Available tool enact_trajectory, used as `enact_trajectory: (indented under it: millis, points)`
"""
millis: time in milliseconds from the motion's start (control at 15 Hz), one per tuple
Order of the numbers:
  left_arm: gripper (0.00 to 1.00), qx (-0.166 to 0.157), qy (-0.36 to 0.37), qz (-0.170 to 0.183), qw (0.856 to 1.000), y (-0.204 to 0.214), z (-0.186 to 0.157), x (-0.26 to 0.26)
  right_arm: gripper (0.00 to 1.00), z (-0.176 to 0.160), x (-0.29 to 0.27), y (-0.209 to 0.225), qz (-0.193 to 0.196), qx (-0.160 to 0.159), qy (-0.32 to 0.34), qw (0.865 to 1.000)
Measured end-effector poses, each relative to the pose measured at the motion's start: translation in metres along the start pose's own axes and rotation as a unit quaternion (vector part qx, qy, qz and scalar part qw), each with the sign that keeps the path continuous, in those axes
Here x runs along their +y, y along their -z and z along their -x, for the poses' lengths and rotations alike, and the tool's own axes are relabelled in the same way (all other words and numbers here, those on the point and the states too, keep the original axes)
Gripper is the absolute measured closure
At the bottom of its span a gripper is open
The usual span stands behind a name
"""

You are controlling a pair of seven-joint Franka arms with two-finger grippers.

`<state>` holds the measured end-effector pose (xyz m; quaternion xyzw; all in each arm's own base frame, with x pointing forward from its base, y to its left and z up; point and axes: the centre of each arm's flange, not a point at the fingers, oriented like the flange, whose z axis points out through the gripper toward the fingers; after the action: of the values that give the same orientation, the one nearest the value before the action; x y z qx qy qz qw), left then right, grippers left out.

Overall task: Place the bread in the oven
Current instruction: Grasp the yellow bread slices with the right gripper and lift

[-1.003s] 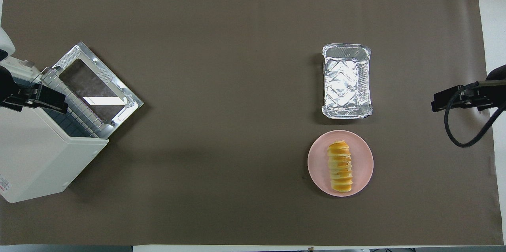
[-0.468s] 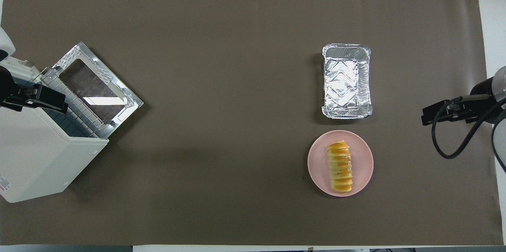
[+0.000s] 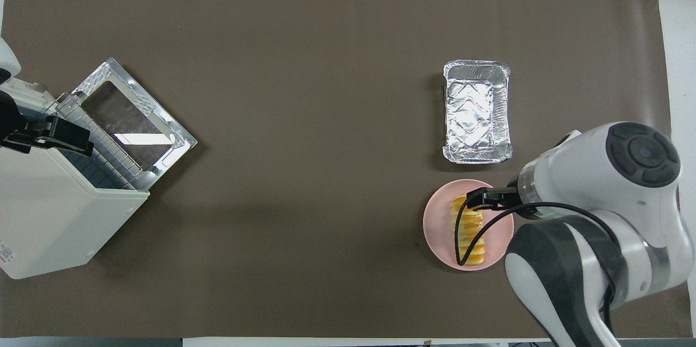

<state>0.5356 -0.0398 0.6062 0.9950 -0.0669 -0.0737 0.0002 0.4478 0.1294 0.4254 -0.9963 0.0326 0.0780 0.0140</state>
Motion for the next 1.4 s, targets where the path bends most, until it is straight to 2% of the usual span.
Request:
enact_trajectory:
  millis: [468,669,869,1003,1070,1404]
  points:
    - [0.0,0.0,0.0,0.0,1.0,0.0,0.0,0.0,0.0,0.027,-0.004,-0.096,-0.004,0.029,-0.013,0.999]
    - [0.0,0.0,0.0,0.0,1.0,0.0,0.0,0.0,0.01,0.034,0.002,-0.116,-0.004,0.03,-0.017,0.999]
    - [0.0,0.0,0.0,0.0,1.0,0.0,0.0,0.0,0.07,0.033,0.004,-0.121,-0.009,0.025,-0.035,0.999]
    - [0.0,0.0,0.0,0.0,1.0,0.0,0.0,0.0,0.29,0.033,0.005,-0.123,-0.016,0.021,-0.044,0.999]
    - [0.0,0.0,0.0,0.0,1.0,0.0,0.0,0.0,0.43,0.033,0.006,-0.123,-0.017,0.021,-0.046,0.999]
    - [0.0,0.0,0.0,0.0,1.0,0.0,0.0,0.0,0.86,0.029,0.002,-0.115,-0.02,0.027,-0.048,0.998]
